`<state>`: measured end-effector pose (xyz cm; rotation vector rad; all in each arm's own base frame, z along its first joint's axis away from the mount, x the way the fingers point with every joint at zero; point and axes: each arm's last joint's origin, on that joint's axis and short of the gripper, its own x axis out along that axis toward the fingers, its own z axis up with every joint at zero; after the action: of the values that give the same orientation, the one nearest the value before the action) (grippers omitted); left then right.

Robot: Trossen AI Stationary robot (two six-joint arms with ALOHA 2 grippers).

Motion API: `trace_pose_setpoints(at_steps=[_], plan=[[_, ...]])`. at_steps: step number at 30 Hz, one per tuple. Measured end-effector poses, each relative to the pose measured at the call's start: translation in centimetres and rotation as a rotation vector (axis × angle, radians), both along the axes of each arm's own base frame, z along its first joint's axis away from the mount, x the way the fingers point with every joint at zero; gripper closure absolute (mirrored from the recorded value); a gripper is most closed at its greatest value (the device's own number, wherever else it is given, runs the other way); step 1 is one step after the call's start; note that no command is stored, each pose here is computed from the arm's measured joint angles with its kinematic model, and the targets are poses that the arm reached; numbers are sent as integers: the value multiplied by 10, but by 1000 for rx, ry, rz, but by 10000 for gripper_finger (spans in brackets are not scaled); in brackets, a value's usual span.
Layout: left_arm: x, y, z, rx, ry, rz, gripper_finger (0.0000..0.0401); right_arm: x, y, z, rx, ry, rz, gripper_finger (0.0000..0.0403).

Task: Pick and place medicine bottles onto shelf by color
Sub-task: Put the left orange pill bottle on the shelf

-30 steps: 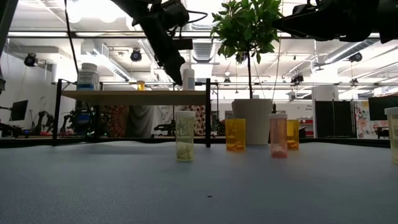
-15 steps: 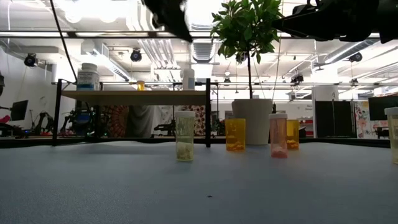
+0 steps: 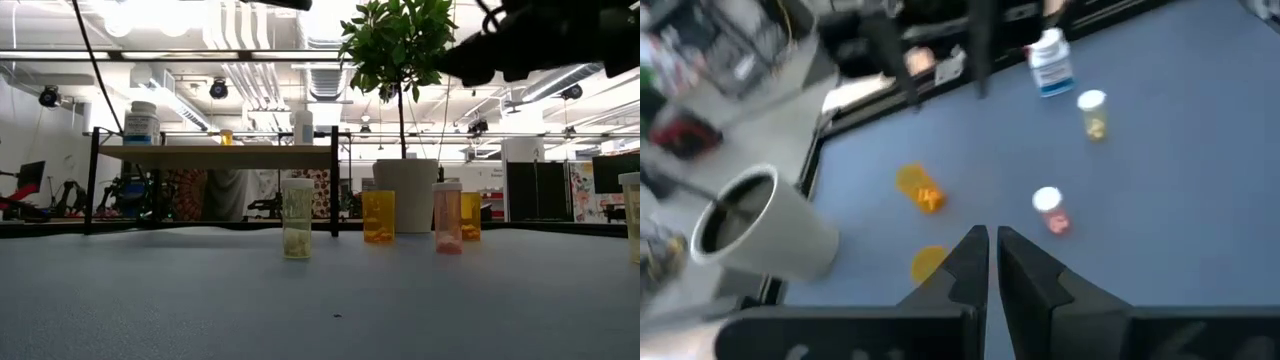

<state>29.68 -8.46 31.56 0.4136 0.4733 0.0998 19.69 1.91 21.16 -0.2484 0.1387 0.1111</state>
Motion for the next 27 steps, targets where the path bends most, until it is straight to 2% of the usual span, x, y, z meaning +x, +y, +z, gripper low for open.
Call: trace_pose_setpoints(at_steps=[4,12,18,27], plan=[[-10,-6,-14,77,-26,-56,393,7,-1,-5,84,1,-62,188],[-43,5,-15,69,-72,-40,393,25,-1,-4,193,4,-161,188],[-77,18,-24,-41,-140,0,393,49,1,14,184,5,-157,188],[-107,29,-29,-104,-241,9,393,88,2,23,84,283,-206,188]])
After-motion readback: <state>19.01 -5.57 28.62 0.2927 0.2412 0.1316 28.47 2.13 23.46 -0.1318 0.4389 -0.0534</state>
